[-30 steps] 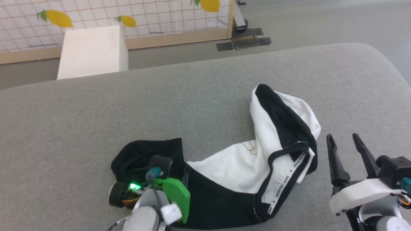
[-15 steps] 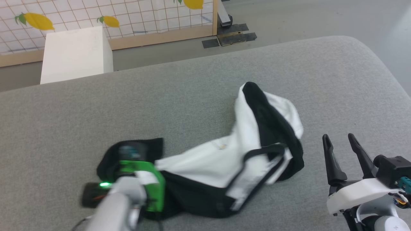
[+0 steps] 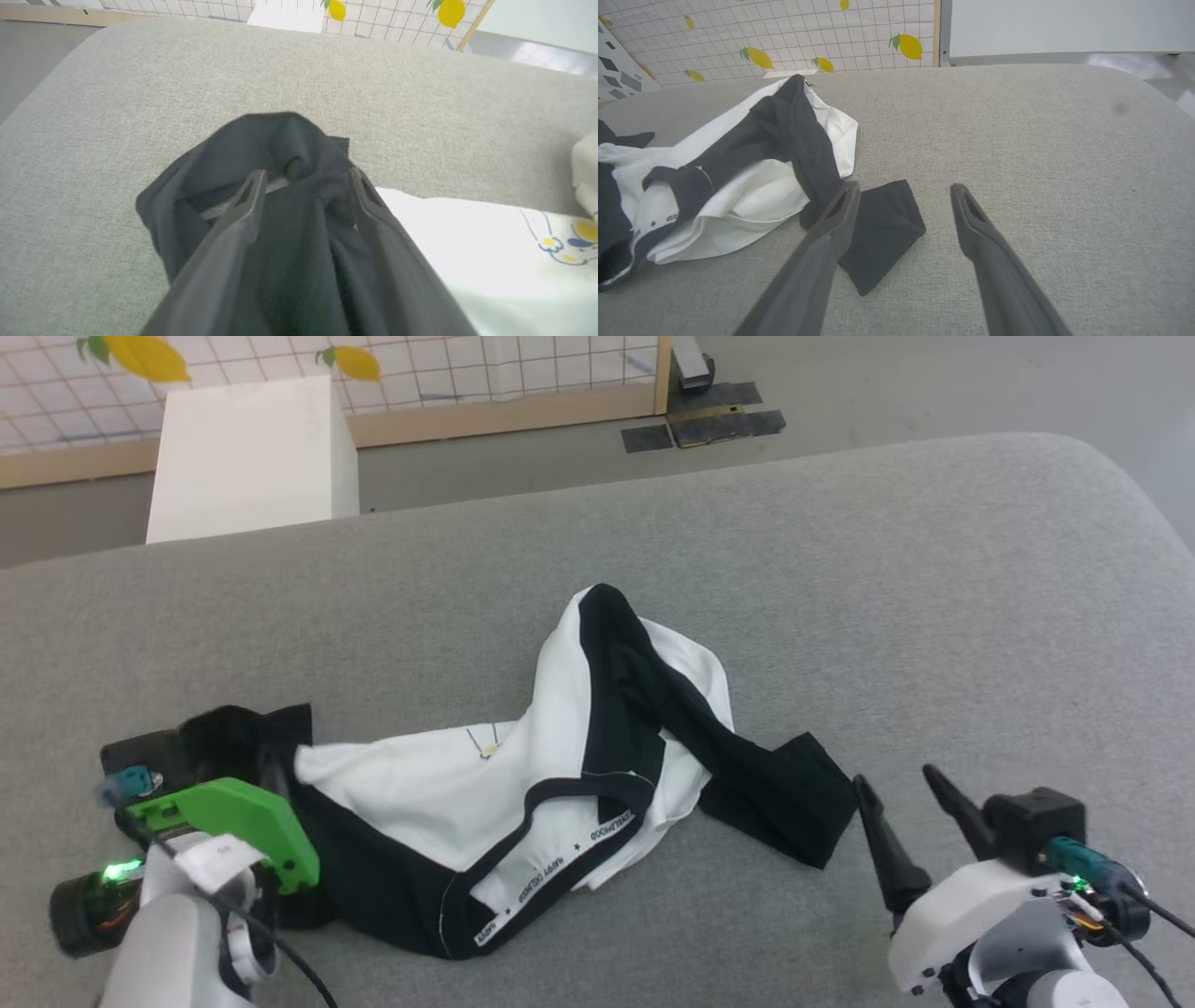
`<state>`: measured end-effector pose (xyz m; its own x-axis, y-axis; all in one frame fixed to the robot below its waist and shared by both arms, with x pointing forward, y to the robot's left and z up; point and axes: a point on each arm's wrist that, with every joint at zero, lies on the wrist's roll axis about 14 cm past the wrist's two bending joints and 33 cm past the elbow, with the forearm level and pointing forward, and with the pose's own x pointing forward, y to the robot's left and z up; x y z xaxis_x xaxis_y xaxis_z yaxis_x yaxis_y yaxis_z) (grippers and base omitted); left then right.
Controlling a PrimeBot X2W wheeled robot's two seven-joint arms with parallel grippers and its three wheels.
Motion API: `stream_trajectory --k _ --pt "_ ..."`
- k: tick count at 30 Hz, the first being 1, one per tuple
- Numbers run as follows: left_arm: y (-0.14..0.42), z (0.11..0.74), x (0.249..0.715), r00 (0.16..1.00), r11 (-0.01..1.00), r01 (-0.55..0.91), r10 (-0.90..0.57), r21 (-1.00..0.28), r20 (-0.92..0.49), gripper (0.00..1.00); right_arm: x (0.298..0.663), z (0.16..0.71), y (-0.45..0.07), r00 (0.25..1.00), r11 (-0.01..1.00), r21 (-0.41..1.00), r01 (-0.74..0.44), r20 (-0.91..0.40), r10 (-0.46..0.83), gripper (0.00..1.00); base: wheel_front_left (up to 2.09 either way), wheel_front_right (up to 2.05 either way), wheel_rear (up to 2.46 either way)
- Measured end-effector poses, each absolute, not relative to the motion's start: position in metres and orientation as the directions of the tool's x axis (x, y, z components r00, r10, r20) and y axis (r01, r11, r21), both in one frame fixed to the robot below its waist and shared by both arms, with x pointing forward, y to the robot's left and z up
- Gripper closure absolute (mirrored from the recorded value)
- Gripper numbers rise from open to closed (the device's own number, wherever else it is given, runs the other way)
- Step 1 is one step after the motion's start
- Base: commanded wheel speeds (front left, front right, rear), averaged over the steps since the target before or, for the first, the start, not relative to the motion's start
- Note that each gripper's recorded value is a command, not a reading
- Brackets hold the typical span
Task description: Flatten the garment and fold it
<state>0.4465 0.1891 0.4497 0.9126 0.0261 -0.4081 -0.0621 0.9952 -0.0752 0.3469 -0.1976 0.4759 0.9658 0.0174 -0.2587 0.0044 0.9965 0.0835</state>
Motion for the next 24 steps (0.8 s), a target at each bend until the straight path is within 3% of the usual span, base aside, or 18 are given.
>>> stream_trajectory --k 9,16,17,18,19,24 --pt "0.176 0.483 0.44 0.997 0.962 -0.066 0.051 -0.265 -0.061 0.0 0.358 0.445 -0.166 0.902 0.988 -0.01 -0.153 -0.41 0.136 0.0 0.0 0.0 0.0" --pt "0.178 0.485 0.434 0.997 0.953 -0.069 0.072 -0.295 0.0 0.0 0.384 0.426 -0.149 0.84 0.956 -0.085 -0.28 -0.504 0.201 0.0 0.0 0.0 0.0" --pt "0.178 0.485 0.434 0.997 0.952 -0.07 0.074 -0.299 -0.001 0.0 0.385 0.42 -0.148 0.82 0.95 -0.091 -0.297 -0.534 0.205 0.28 0.0 0.0 0.0" --pt "0.178 0.486 0.433 0.997 0.951 -0.071 0.075 -0.299 0.003 0.0 0.386 0.414 -0.147 0.803 0.947 -0.091 -0.307 -0.559 0.206 0.7 0.0 0.0 0.0" --pt "0.18 0.489 0.433 0.997 0.953 -0.073 0.081 -0.294 0.014 0.0 0.387 0.41 -0.146 0.788 0.946 -0.086 -0.311 -0.58 0.206 1.0 0.0 0.0 0.0" --pt "0.188 0.498 0.432 0.994 0.956 -0.087 0.104 -0.28 0.046 0.0 0.41 0.419 -0.172 0.812 0.967 -0.095 -0.236 -0.566 0.142 1.0 0.0 0.0 0.0"
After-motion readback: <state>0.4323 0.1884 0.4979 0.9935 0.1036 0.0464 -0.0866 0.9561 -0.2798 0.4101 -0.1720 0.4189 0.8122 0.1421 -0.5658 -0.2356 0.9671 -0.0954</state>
